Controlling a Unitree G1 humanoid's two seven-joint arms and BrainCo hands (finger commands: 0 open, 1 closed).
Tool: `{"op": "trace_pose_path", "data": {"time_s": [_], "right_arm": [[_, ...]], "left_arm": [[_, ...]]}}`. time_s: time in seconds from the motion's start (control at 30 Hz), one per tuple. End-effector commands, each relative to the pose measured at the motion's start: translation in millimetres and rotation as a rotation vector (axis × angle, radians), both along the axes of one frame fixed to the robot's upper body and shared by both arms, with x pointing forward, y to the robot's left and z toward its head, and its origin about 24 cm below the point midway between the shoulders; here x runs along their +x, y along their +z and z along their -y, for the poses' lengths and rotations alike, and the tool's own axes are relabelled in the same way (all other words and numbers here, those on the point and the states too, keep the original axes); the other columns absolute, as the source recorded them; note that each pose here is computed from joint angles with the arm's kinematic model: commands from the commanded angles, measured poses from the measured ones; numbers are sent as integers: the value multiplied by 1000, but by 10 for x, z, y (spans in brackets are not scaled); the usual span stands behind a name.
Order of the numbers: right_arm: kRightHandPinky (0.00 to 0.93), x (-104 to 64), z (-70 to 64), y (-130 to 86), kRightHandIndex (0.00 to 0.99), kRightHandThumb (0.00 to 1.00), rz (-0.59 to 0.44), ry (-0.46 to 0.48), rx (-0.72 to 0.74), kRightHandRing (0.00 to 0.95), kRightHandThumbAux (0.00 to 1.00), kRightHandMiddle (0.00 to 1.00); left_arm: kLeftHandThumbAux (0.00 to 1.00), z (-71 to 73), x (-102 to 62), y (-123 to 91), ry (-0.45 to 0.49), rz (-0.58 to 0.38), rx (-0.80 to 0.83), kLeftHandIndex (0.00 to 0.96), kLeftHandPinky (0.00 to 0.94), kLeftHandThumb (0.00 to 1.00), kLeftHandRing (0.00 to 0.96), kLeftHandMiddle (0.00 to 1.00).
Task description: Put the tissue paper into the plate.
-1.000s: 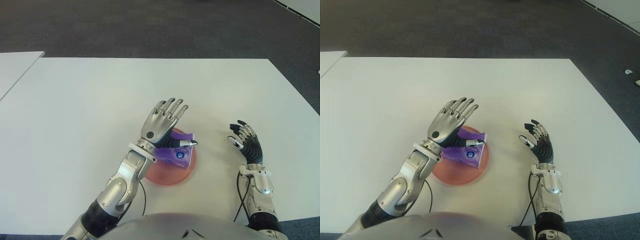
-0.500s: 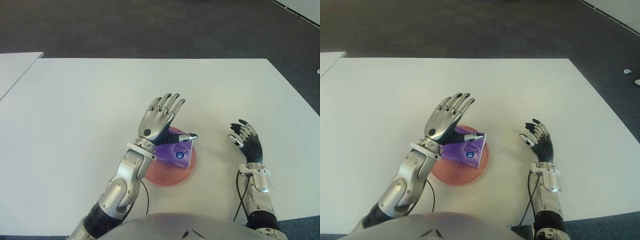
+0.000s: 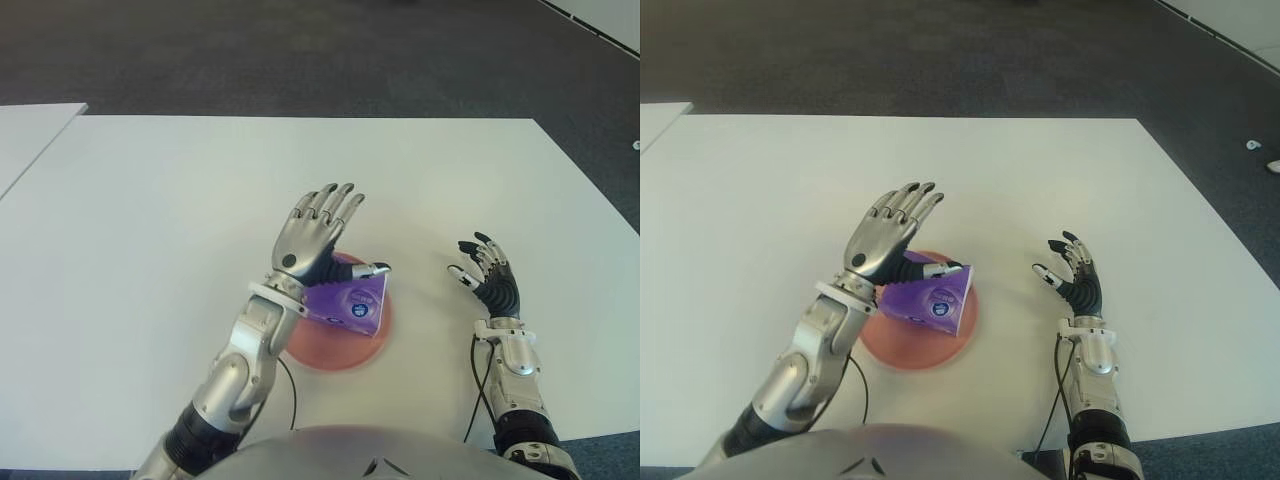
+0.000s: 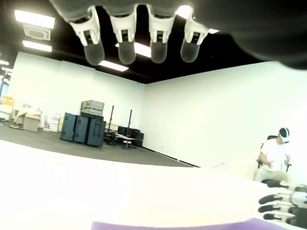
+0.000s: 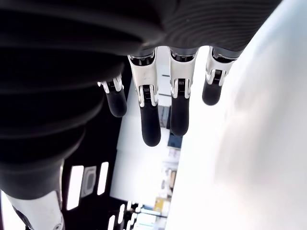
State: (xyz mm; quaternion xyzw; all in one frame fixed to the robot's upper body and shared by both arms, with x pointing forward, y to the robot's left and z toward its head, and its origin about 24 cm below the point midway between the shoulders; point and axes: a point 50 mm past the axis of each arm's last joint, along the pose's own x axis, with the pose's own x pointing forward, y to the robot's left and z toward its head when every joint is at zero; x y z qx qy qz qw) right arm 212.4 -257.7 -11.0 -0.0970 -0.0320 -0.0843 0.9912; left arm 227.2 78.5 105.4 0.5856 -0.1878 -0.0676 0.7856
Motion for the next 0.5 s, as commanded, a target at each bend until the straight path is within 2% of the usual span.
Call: {"op": "trace_pose_path", "data": {"time_s": [0.03,0.07,0.13,0.2,0.23,0.33,0.5], "right_arm": [[183,-222,-213,-267,153,343,-105,15,140,291,715,347],[189,-228,-205,-288,154,349,-114,16,158,296,715,351],[191,-240,-188,-322,156,379,-134,15,183,310,710,363],[192,-250,-180,-327,158,401,-141,17,208,316,706,368],[193,-253,-181,-328,159,412,-141,20,219,319,704,370],[200,-258,-183,-323,159,435,-135,25,229,324,696,370],[182,-259,-182,-297,157,428,-114,17,186,311,687,358]], "left_arm": [[192,-263,232,-99,97,-89,-153,50,86,159,13,13],[200,-250,212,-104,102,-97,-224,56,96,162,15,15],[249,-242,184,-115,104,-102,-345,96,186,178,85,67],[277,-261,125,-170,100,-114,-493,126,232,182,132,106],[289,-289,47,-251,95,-137,-576,140,252,183,153,124],[312,-377,-60,-349,95,-172,-711,185,273,183,195,170],[365,-445,-78,-376,92,-197,-922,241,327,200,245,226]]}}
